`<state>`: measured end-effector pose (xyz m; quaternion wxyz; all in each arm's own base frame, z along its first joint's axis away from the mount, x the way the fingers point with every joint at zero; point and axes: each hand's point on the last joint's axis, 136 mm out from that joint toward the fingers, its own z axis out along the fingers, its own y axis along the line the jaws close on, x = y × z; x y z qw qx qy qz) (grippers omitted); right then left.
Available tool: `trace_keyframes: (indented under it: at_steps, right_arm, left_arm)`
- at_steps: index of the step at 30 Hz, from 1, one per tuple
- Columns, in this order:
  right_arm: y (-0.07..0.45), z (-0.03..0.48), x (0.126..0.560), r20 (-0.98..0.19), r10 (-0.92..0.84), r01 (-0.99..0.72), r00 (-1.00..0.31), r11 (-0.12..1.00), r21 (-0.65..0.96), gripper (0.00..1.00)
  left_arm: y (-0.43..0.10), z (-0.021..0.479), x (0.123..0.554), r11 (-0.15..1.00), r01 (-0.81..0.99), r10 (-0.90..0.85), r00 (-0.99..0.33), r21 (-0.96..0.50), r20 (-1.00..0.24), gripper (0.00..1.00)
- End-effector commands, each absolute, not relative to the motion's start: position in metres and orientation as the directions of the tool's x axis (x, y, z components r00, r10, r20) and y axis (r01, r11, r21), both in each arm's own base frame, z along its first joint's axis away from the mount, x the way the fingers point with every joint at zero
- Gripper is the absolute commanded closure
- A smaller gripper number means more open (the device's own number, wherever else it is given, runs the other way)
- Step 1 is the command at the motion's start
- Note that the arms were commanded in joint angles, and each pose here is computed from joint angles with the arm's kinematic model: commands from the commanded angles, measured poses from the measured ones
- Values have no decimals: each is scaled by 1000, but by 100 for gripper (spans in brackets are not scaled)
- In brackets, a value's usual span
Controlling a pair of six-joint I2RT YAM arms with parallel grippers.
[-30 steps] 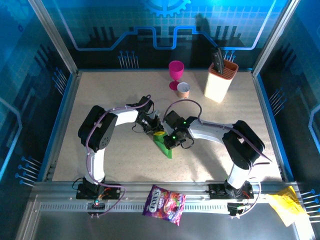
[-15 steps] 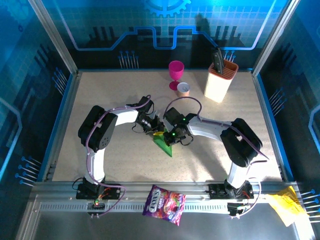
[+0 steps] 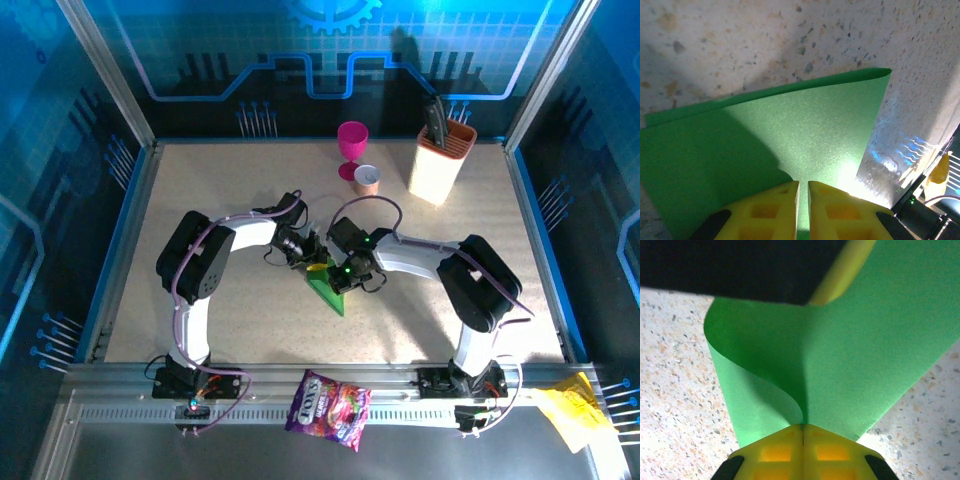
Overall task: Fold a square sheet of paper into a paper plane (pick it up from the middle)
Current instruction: Third fold the triangle at the center of the table.
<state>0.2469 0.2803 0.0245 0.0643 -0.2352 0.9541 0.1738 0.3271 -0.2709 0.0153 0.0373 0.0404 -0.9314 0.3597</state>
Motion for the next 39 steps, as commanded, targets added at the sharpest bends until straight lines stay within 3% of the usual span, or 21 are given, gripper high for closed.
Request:
trace_keyframes:
  at_steps: [1,20,33,39]
  right_arm:
    - [271,18,244,-170,-416,-449,-893,843,298,100]
    - [268,1,239,-121,-418,-435,-900,849,299,100]
    - [255,-16,225,-67,-425,-426,-903,860,280,100]
    - [253,-20,222,-55,-427,-424,-903,863,276,100]
  left_arm:
    - [-261,-1,313,775,-134,-53,-988,-618,148,85]
    - [-261,4,316,767,-143,-70,-988,-625,140,86]
    - [-259,74,343,668,-165,-197,-980,-726,42,80]
    - [-253,80,312,647,-179,-209,-976,-741,54,91]
